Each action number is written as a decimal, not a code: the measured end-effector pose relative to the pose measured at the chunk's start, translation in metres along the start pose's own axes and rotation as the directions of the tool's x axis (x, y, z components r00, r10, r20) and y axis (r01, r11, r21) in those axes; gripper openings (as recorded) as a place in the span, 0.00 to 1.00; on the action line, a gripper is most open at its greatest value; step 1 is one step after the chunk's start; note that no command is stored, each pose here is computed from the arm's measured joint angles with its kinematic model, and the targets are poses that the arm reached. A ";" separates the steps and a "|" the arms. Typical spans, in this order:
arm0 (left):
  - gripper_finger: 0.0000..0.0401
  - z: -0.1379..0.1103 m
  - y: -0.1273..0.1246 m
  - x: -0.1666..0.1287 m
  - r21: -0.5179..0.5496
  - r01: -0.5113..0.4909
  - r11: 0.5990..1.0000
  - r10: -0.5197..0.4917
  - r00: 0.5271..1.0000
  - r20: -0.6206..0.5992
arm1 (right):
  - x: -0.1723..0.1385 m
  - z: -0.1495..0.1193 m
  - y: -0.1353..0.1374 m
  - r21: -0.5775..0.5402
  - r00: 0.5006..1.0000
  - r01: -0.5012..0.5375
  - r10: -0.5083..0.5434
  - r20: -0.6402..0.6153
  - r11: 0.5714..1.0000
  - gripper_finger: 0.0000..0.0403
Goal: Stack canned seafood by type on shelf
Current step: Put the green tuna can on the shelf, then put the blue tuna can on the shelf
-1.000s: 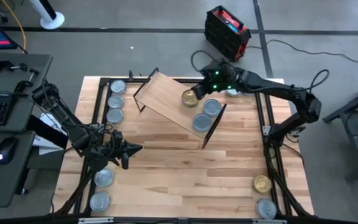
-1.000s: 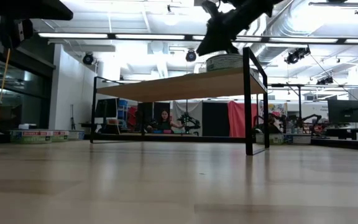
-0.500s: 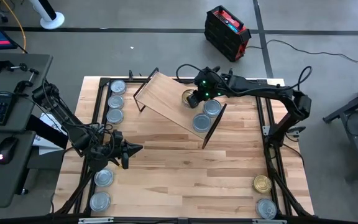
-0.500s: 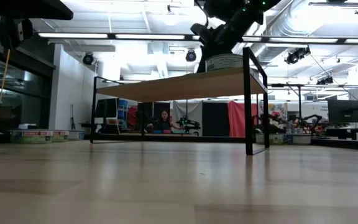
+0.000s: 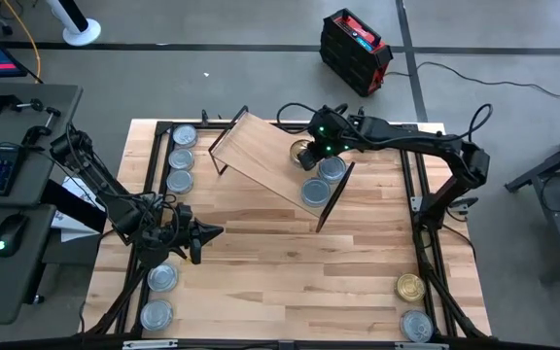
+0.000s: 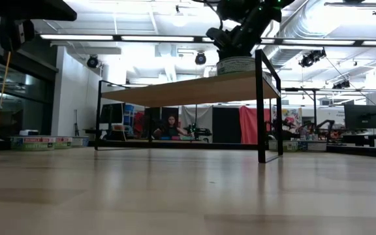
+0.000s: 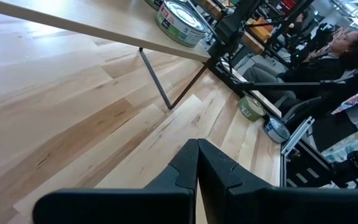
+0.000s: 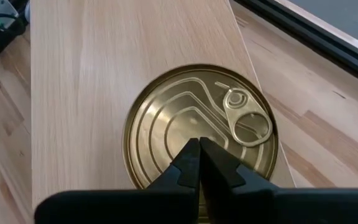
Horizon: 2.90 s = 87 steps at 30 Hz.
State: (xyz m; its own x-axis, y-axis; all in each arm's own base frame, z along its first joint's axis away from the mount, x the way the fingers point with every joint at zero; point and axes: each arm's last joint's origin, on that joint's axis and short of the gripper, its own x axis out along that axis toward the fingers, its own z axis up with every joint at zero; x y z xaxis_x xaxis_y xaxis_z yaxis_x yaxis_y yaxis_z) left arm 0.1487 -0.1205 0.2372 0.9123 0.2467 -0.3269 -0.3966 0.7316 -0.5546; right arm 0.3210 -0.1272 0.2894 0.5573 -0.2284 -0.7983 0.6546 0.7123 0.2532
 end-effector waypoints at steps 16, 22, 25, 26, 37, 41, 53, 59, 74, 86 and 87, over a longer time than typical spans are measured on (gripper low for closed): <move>0.00 0.000 0.000 0.000 0.004 0.001 1.000 -0.001 1.000 -0.001 | -0.094 -0.022 0.015 -0.063 0.979 -0.146 0.154 0.135 0.987 0.00; 0.00 -0.002 -0.001 0.000 0.013 0.036 0.999 -0.035 0.997 -0.070 | -0.128 -0.094 0.066 -0.120 0.922 -0.378 0.384 0.036 0.918 0.00; 0.00 -0.002 -0.002 0.000 0.044 0.042 0.998 -0.039 0.996 -0.080 | -0.125 -0.145 0.090 -0.052 0.893 -0.449 0.446 -0.060 0.892 0.00; 0.00 -0.002 -0.002 0.000 0.057 0.044 0.997 -0.039 0.996 -0.080 | -0.123 -0.165 0.098 -0.018 0.883 -0.464 0.461 -0.090 0.886 0.00; 0.00 -0.003 -0.002 0.001 0.164 0.096 0.982 -0.070 0.985 -0.160 | -0.113 -0.331 0.141 0.382 0.704 -0.251 0.439 -0.558 0.889 0.00; 0.00 -0.002 -0.003 0.003 0.134 0.104 0.985 -0.080 0.982 -0.171 | -0.112 -0.361 0.140 0.282 0.584 -0.044 0.254 -0.771 0.958 0.00; 0.00 -0.018 -0.038 0.027 -0.003 0.307 0.952 -0.304 0.944 -0.129 | -0.096 -0.405 0.126 -0.017 0.426 0.107 -0.062 -0.902 0.994 0.00; 0.00 -0.049 -0.041 0.049 -0.110 0.258 0.960 -0.273 0.950 -0.153 | -0.086 -0.416 0.122 -0.103 0.436 0.087 -0.131 -0.890 0.991 0.00; 0.00 -0.061 -0.068 0.074 -0.001 0.197 0.980 -0.195 0.967 -0.161 | -0.027 -0.374 0.149 -0.051 0.729 -0.148 0.074 -0.681 0.988 0.00; 0.00 -0.074 -0.060 0.106 0.114 0.106 0.988 -0.083 0.978 -0.194 | 0.052 -0.279 0.164 -0.052 0.904 -0.355 0.329 -0.274 0.933 0.00; 0.00 -0.076 -0.058 0.109 0.117 0.103 0.988 -0.077 0.976 -0.204 | 0.057 -0.273 0.167 -0.067 0.908 -0.365 0.339 -0.245 0.929 0.00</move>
State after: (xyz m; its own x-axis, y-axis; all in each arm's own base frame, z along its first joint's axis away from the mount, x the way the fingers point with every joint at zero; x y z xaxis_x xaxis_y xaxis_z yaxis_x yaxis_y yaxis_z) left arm 0.2634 -0.1845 0.1760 0.9000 0.0546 -0.4324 -0.2861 0.8224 -0.4917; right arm 0.3227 0.1597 0.1367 0.6034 0.1967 -0.7728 0.3703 0.7891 0.4901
